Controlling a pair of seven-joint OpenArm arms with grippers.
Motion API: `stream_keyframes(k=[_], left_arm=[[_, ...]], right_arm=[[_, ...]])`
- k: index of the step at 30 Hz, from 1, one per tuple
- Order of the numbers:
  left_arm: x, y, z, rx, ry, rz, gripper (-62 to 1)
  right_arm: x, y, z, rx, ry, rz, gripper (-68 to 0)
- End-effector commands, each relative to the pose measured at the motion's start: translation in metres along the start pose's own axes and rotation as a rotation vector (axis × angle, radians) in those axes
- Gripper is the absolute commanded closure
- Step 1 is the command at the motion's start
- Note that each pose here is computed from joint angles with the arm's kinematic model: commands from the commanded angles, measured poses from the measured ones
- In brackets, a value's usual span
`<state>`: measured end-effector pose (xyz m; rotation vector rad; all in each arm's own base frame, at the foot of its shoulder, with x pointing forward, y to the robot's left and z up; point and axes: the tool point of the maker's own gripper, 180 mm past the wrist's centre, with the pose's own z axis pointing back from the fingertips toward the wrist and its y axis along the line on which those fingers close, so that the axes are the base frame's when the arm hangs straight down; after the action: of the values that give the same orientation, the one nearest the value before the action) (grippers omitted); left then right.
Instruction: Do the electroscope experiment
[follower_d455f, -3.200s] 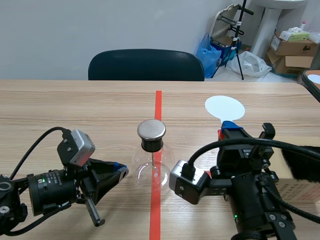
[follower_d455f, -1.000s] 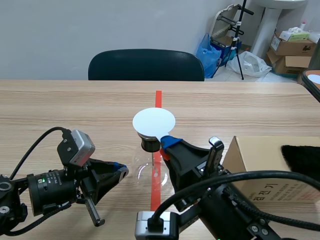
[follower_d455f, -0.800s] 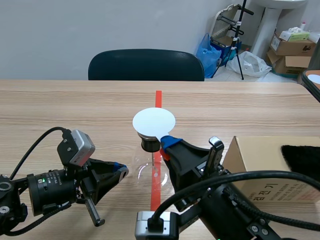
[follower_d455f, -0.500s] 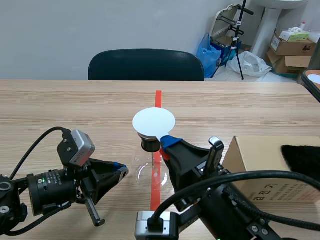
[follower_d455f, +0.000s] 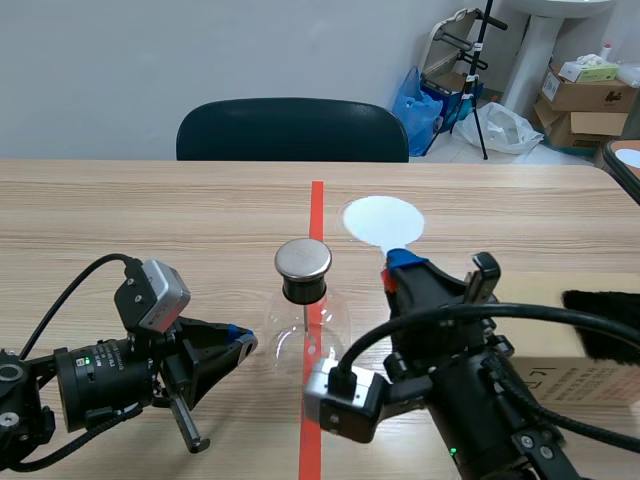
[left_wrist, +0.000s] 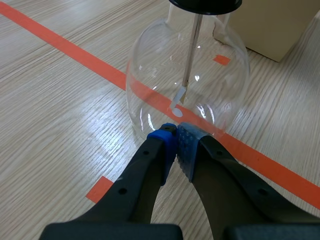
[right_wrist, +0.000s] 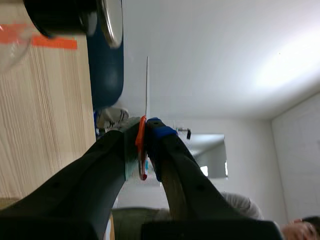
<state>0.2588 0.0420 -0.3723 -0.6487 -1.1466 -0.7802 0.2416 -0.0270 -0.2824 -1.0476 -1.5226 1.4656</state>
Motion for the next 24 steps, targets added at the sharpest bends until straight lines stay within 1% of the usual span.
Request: stream_keyframes(k=[1,8,13,19,22,24], left_arm=[[0.013,-0.003,-0.003,-0.012,-0.043,0.0,-3.1],[0.013,-0.003,-0.003,-0.012,-0.043,0.0,-3.1],[0.013,-0.003,-0.003,-0.012,-0.043,0.0,-3.1],[0.013,-0.003,-0.003,-0.012,-0.043,0.0,-3.1],[0.013,-0.003,-0.003,-0.012,-0.043,0.0,-3.1],[0.013,-0.003,-0.003,-0.012,-0.042,0.0,-3.1]], right_arm=[[-0.011,-0.012,-0.005,-0.043,0.043,0.013,-1.3],[-0.045,-0.012,0.0,-0.044,0.234,0.008,-1.3],[-0.062,-0.012,0.005,-0.045,0.332,0.006,-1.3],[-0.076,-0.012,0.01,-0.045,0.414,0.004,-1.3],[-0.08,-0.012,0.012,-0.045,0.435,0.004,-1.3],[-0.08,-0.012,0.012,-0.045,0.436,0.004,-1.3]])
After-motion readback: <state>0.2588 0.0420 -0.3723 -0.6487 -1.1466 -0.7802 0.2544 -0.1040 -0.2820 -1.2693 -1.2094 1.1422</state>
